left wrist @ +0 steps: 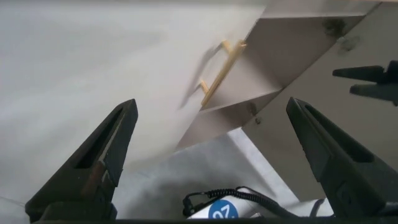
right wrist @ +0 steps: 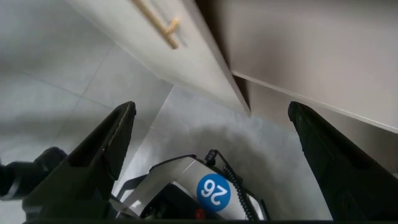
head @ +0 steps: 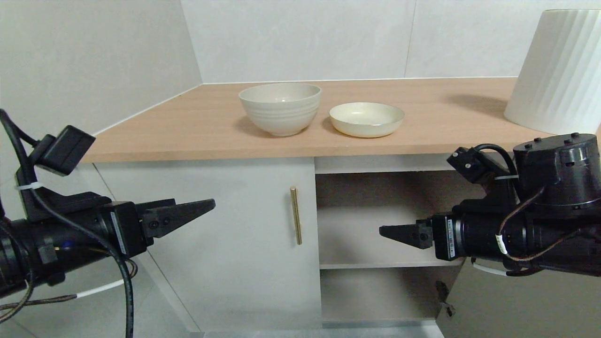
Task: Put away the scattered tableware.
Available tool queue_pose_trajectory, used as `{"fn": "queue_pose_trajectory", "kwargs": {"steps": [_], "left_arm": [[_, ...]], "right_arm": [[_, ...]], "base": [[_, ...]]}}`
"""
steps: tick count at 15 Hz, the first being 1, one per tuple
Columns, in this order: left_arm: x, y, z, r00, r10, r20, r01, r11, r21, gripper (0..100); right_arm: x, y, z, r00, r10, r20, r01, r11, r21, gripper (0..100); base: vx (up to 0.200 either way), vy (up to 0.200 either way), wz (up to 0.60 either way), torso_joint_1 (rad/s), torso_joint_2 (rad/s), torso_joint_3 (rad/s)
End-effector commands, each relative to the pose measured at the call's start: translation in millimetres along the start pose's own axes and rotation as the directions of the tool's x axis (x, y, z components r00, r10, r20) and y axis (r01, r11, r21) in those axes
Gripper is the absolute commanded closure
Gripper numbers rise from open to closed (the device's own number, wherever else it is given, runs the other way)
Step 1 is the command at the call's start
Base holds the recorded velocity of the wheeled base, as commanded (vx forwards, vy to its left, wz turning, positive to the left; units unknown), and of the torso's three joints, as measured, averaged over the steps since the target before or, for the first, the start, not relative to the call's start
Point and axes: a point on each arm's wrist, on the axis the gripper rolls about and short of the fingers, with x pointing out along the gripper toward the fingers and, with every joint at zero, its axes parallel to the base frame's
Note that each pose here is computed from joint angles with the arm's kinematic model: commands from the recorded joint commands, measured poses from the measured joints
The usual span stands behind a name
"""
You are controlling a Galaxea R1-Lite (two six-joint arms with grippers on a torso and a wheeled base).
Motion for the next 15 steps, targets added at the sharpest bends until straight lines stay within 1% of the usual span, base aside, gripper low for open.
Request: {"fn": "queue_pose_trajectory", "kwargs": {"steps": [1, 4, 5, 7, 8, 9, 10, 11, 12, 15], "left_arm": [[-3, -1.4, 1.1, 1.000, -0.005, 0.011, 0.005, 1.000, 0.003, 0], [-5, -3.2, 5.9, 1.000, -0.009, 0.022, 0.009, 1.000, 0.007, 0], [-4, -4.2, 10.0, 0.999, -0.012, 0.032, 0.012, 1.000, 0.010, 0], [-3, -8.6, 27.1, 0.997, -0.022, 0.068, 0.021, 1.000, 0.023, 0], [-3, -9.1, 29.8, 0.998, -0.022, 0.066, 0.020, 1.000, 0.022, 0], [0, -8.1, 29.7, 0.999, -0.016, 0.046, 0.015, 1.000, 0.018, 0], [9, -4.3, 26.7, 1.000, -0.005, 0.011, 0.005, 1.000, 0.006, 0], [15, -1.1, 24.3, 1.000, 0.004, -0.009, -0.004, 1.000, -0.002, 0], [17, 0.2, 23.6, 1.000, 0.009, -0.015, -0.009, 1.000, -0.005, 0], [24, 12.1, 23.1, 0.998, 0.051, -0.027, -0.052, 0.998, -0.024, 0]], "right_arm": [[1, -1, -1, 1.000, -0.003, -0.007, 0.003, 1.000, -0.001, 0], [-1, 0, 0, 1.000, 0.000, 0.002, 0.000, 1.000, -0.007, 0], [-3, 1, 1, 1.000, 0.001, 0.009, 0.000, 1.000, -0.026, 0], [-5, 1, 2, 1.000, 0.003, 0.017, -0.002, 0.999, -0.055, 0], [-5, 1, 2, 1.000, 0.001, 0.014, 0.000, 0.998, -0.056, 0], [-5, 1, 2, 1.000, 0.002, 0.014, -0.001, 0.998, -0.056, 0], [-4, 1, 1, 1.000, 0.001, 0.011, -0.001, 0.998, -0.055, 0], [-4, 0, 1, 1.000, 0.000, 0.008, 0.000, 0.998, -0.055, 0], [-3, 0, 0, 1.000, 0.000, 0.007, 0.001, 0.998, -0.055, 0], [-3, 0, -2, 1.000, -0.003, -0.001, 0.003, 0.997, -0.072, 0]], "base": [[0.000, 0.000, 0.00, 0.000, 0.00, 0.000], [0.000, 0.000, 0.00, 0.000, 0.00, 0.000], [0.000, 0.000, 0.00, 0.000, 0.00, 0.000], [0.000, 0.000, 0.00, 0.000, 0.00, 0.000], [0.000, 0.000, 0.00, 0.000, 0.00, 0.000], [0.000, 0.000, 0.00, 0.000, 0.00, 0.000], [0.000, 0.000, 0.00, 0.000, 0.00, 0.000], [0.000, 0.000, 0.00, 0.036, -0.20, -0.173], [0.000, 0.000, 0.00, 0.056, -0.31, -0.246], [0.000, 0.000, 0.00, 0.126, -0.30, -0.302]]}}
